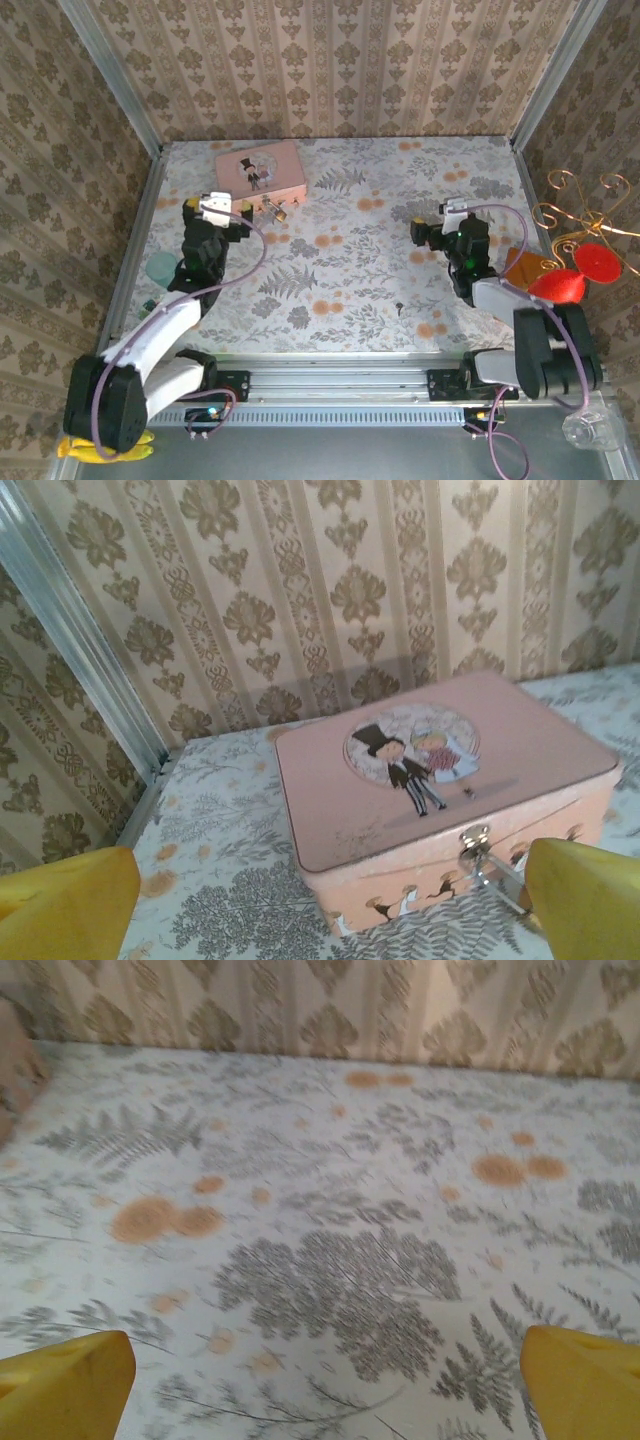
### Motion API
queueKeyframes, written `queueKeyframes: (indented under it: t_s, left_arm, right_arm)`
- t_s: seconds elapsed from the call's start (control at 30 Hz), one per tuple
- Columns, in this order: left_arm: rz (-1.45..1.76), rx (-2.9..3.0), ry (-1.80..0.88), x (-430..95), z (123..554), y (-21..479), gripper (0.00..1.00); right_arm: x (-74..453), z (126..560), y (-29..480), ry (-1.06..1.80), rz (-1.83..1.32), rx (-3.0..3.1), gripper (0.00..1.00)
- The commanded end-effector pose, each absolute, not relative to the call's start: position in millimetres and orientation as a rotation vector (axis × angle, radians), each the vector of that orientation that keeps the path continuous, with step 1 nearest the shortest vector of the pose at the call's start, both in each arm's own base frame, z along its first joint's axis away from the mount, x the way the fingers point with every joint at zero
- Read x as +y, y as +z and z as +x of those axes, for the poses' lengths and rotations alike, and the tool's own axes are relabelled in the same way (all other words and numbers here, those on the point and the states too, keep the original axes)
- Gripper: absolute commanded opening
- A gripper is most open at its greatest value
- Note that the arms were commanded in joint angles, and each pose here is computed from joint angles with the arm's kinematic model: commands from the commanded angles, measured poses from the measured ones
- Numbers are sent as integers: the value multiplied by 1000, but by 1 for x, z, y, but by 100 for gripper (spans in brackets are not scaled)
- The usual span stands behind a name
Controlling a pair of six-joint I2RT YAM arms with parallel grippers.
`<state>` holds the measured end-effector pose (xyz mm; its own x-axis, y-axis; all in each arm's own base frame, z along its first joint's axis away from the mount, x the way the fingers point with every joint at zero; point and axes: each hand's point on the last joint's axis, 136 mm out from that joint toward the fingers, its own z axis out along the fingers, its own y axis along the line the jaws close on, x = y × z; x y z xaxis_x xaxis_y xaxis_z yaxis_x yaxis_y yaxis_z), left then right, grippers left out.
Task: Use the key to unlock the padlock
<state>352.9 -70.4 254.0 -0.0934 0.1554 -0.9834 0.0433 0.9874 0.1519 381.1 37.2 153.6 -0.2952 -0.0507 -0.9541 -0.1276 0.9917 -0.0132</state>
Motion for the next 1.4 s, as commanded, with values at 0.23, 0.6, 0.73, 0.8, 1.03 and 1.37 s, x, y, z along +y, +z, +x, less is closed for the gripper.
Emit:
queueKeyframes:
  t_s: [0.23, 0.6, 0.73, 0.8, 1.03, 1.37]
  left_arm:
    - [-485, 2248, -321, -8, 286, 242, 100]
    - [-390, 2285, -844, -46, 283, 231, 100]
    - [-252, 2342, -684, -55, 283, 224, 100]
    - [-171, 2354, -615, -62, 279, 223, 100]
    - [-127, 2373, -494, -60, 262, 215, 100]
    - [-116, 2355, -404, -50, 249, 224, 100]
  right_arm:
    - [74, 354, 263, 450, 55, 1911, 100]
    - [106, 305, 267, 557, 173, 2087, 100]
    - [149, 285, 243, 554, 82, 2200, 100]
    - [158, 277, 227, 460, 71, 2263, 100]
    - [158, 243, 170, 233, 150, 2518, 100]
    - [122, 220, 104, -170, 265, 2733, 94]
